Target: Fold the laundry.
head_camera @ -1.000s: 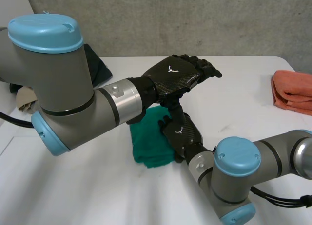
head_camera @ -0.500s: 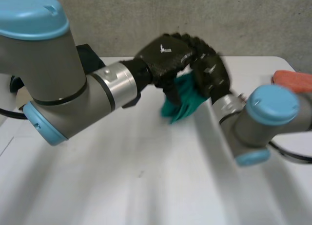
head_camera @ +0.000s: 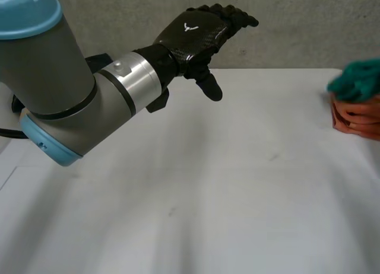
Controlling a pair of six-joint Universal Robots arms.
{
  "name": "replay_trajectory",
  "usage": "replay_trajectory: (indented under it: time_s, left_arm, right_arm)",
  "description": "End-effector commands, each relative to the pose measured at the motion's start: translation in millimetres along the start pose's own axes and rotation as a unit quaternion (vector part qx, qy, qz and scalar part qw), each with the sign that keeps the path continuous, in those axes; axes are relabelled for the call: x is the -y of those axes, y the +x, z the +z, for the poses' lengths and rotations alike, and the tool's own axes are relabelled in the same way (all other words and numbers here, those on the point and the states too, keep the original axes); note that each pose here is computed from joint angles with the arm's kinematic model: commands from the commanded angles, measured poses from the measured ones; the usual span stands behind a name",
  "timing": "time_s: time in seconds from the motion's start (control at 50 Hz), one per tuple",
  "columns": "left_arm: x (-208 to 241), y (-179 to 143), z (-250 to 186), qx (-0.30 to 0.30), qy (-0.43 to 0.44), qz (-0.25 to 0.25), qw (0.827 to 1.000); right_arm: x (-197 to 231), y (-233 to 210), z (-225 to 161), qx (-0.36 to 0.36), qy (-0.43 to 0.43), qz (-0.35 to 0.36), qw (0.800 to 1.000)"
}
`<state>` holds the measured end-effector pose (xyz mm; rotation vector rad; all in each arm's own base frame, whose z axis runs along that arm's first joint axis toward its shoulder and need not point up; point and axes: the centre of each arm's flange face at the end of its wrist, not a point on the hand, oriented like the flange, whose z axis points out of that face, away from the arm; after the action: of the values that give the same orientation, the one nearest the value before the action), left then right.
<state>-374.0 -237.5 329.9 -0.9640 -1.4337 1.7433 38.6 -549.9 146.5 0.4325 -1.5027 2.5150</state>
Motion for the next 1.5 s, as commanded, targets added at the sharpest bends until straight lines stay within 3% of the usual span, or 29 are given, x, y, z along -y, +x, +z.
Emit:
replay_trajectory:
  time_s: [0.02, 0.14, 0.34, 0.52, 0.6, 0.74, 0.82, 0.86, 0.92, 0.94, 1.0, 1.08, 1.12, 1.24, 1.38, 1.5]
  left_arm:
    - [-1.9, 6.5, 0.3, -0.006, -0.003, -0.001, 1.0]
    - [0.0, 10.8, 0.1, -0.012, -0.001, -0.001, 1.0]
    - [5.0, 26.3, -0.3, -0.029, 0.005, -0.002, 1.0]
    - [8.3, 44.8, -1.7, -0.05, 0.008, -0.007, 0.999]
    - [5.9, 47.5, -2.5, -0.053, 0.004, -0.009, 0.999]
    - [18.4, 45.0, -2.8, -0.049, 0.023, -0.001, 0.999]
    - [50.0, 33.3, -4.6, -0.023, 0.066, 0.018, 0.997]
    - [70.0, 9.7, -6.3, 0.035, 0.089, 0.03, 0.995]
    - [74.9, -26.8, -10.2, 0.114, 0.087, 0.038, 0.989]
    - [73.7, -51.1, -15.5, 0.16, 0.076, 0.045, 0.983]
    - [69.2, -81.5, -23.8, 0.202, 0.056, 0.063, 0.976]
    - [53.3, -138.1, -40.8, 0.272, 0.006, 0.136, 0.953]
    - [34.0, -174.8, -52.5, 0.309, -0.039, 0.186, 0.932]
    - [-58.4, -260.3, -69.1, 0.344, -0.153, 0.267, 0.887]
    - [-142.5, -317.0, -61.0, 0.312, -0.124, 0.302, 0.892]
    - [-184.7, -344.3, -61.3, 0.317, -0.117, 0.31, 0.889]
  right_arm:
    - [-67.1, 23.8, -37.4, 0.025, -0.061, 0.0, 0.998]
    - [-69.9, 29.9, -52.6, 0.048, -0.081, 0.008, 0.995]
    - [-10.5, 44.9, -47.1, 0.039, -0.126, 0.028, 0.991]
    - [29.7, 95.6, -76.1, 0.008, -0.269, 0.083, 0.96]
    - [43.1, 127.5, -89.6, -0.015, -0.318, 0.053, 0.946]
    - [84.8, 191.6, -87.5, -0.113, -0.339, -0.124, 0.926]
    - [111.2, 167.8, -55.4, -0.122, -0.259, -0.164, 0.944]
    - [145.5, 134.9, -32.4, -0.107, -0.178, -0.163, 0.965]
    - [183.1, 105.0, -23.3, -0.093, -0.107, -0.145, 0.979]
    - [203.7, 84.4, -22.4, -0.077, -0.067, -0.126, 0.987]
    - [233.1, 37.1, -29.3, -0.019, -0.012, -0.083, 0.996]
    - [251.0, -34.5, -56.2, 0.076, -0.002, -0.033, 0.997]
    - [252.0, -61.1, -71.1, 0.109, -0.01, -0.017, 0.994]
    - [242.2, -127.7, -129.3, 0.208, -0.06, -0.022, 0.976]
    - [217.2, -143.9, -161.4, 0.243, -0.11, -0.05, 0.963]
    - [206.2, -144.1, -176.2, 0.251, -0.143, -0.046, 0.956]
